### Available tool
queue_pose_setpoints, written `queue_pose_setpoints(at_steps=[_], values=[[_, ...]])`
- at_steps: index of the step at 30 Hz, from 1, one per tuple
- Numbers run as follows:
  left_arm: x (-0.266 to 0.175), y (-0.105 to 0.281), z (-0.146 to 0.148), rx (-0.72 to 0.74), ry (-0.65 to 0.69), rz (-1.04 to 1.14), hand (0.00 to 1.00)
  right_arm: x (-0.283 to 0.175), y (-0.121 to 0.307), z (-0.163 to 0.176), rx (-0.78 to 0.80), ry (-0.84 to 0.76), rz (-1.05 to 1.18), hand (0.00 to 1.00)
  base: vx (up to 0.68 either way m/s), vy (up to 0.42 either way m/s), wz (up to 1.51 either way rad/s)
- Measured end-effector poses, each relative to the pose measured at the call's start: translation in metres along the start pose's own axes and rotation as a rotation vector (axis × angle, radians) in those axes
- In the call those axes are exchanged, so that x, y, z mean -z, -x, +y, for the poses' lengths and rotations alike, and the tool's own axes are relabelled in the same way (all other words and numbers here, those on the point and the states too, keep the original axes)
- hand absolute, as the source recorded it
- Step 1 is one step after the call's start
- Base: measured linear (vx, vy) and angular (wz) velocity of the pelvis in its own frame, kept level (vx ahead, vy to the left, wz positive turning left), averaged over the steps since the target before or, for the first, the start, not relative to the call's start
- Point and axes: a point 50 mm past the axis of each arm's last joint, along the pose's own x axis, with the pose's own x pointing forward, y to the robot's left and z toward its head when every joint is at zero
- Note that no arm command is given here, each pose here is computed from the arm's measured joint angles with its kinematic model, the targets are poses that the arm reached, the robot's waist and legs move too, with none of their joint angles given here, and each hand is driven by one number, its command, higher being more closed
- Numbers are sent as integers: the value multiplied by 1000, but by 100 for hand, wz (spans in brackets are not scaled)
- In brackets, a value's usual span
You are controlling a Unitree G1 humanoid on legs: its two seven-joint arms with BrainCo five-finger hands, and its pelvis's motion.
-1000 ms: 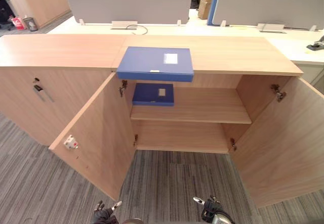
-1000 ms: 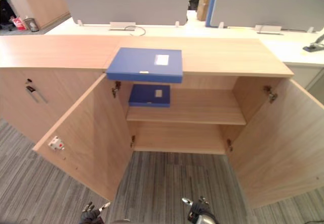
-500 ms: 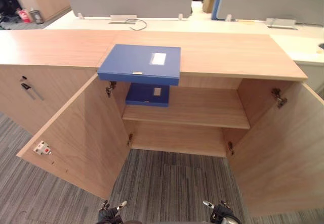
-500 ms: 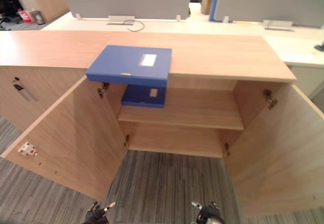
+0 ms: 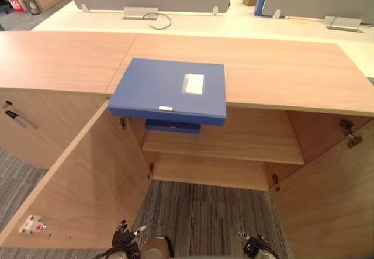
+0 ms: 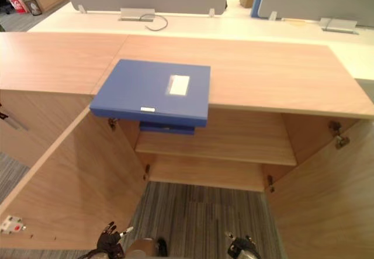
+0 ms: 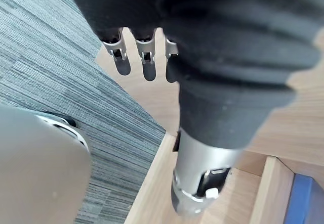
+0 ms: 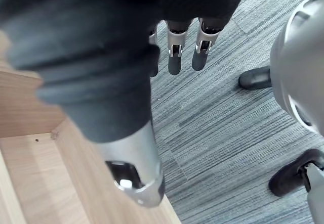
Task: Walk over to the cabinet, pick up the folder, carry it to the office cabinet, place the folder inside the office cabinet, then close the office cabinet door
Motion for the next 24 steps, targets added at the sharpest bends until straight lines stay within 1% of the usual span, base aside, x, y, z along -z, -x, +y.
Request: queue_pose_setpoints(at_steps=[2,4,5,8,9,11,12,13,14,17,19,21,22,23,24], values=[[9,3,-2,40,39,32,0,10,2,-9,13,3,23,0,97,-31,8],[12,5,-5,73,71,40,0,10,1,-9,2,22,25,0,132,-50,-19],[12,5,-5,80,69,41,0,9,1,-9,0,30,24,0,80,-83,-15],[12,8,-9,169,84,44,0,13,1,-13,-2,60,42,0,51,-68,-6],[9,11,-14,218,89,23,0,14,1,-17,5,78,47,0,8,-16,-4],[1,17,-27,320,149,-17,0,14,1,-22,8,101,50,0,11,28,-1],[-6,22,-38,394,175,-48,0,12,0,-25,12,108,51,0,2,53,2],[-11,26,-46,445,209,-72,0,12,0,-25,9,118,52,0,-14,70,-1],[-23,32,-56,507,274,-120,0,10,0,-23,-6,172,44,0,-17,59,-2],[-42,43,-64,578,336,-198,0,9,0,-15,-47,253,28,0,-19,57,-5],[-56,52,-68,637,334,-245,0,10,0,-13,-55,263,32,0,-27,50,-1],[-69,63,-73,702,296,-298,0,10,0,-13,-56,263,34,0,-37,31,-2],[-78,71,-74,740,234,-340,0,10,0,-13,-56,265,33,0,-59,25,-2],[-87,80,-74,778,145,-387,0,10,0,-12,-58,271,33,0,-48,18,-2],[-92,84,-74,801,95,-411,0,9,0,-11,-66,284,30,0,-53,2,-3]])
